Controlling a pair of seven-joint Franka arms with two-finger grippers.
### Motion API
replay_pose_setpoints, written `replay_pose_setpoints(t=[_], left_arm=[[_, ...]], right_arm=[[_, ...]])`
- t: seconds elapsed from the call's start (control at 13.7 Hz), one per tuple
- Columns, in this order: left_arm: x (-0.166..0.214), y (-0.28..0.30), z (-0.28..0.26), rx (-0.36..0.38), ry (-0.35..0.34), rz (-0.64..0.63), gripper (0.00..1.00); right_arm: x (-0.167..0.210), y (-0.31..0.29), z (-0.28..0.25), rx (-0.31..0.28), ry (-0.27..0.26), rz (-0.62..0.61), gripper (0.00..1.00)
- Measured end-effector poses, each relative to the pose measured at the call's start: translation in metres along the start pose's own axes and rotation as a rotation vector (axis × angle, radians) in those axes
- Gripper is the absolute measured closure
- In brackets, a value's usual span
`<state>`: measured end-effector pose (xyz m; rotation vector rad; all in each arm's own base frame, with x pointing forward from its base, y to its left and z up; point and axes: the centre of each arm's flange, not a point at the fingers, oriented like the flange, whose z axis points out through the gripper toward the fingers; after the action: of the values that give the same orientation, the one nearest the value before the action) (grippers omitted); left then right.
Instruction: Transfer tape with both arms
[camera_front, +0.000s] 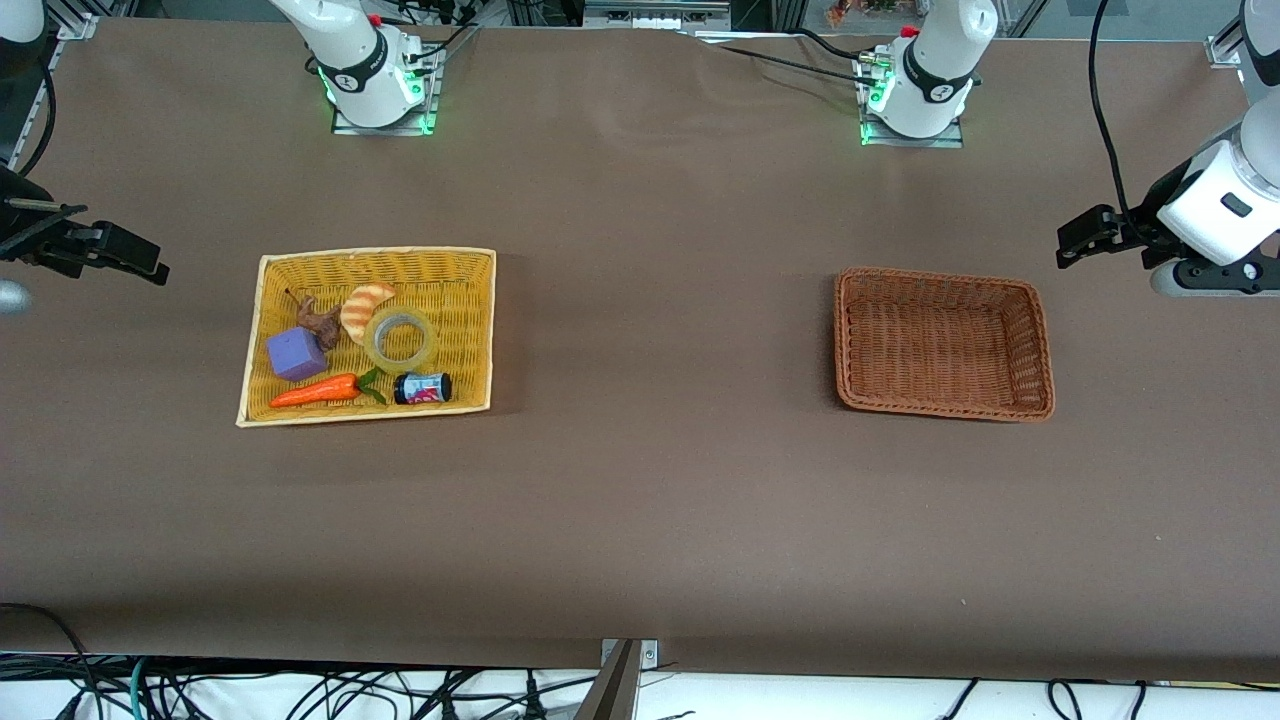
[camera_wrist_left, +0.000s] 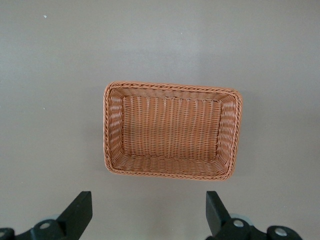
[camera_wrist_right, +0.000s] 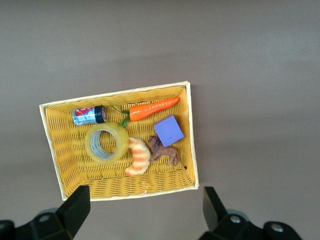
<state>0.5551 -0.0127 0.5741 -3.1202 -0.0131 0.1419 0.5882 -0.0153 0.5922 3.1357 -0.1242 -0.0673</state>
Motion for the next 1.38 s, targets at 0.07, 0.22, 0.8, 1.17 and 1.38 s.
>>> replay_pose_setpoints(t=[0.07,0.22,0.8,1.17,1.38], left_arm=[[0.000,0.000,0.000,0.000,-0.001,0.000,0.00],[0.000,0.000,0.001,0.000,-0.004,0.000,0.00],[0.001,0.000,0.002,0.000,-0.007,0.000,0.00],[0.001,0.001,0.002,0.000,-0.007,0.001,0.00],[0.000,0.001,0.003,0.000,-0.012,0.001,0.00]], right_arm=[[0.000,0.000,0.000,0.000,0.000,0.000,0.00],[0.000,0.000,0.000,0.000,0.000,0.000,0.00],[0.005,-0.002,0.014,0.000,-0.029,-0.004,0.00],[0.021,-0.017,0.073,-0.002,-0.151,-0.033,0.00],[0.029,-0.048,0.123,-0.008,-0.199,-0.082,0.00]])
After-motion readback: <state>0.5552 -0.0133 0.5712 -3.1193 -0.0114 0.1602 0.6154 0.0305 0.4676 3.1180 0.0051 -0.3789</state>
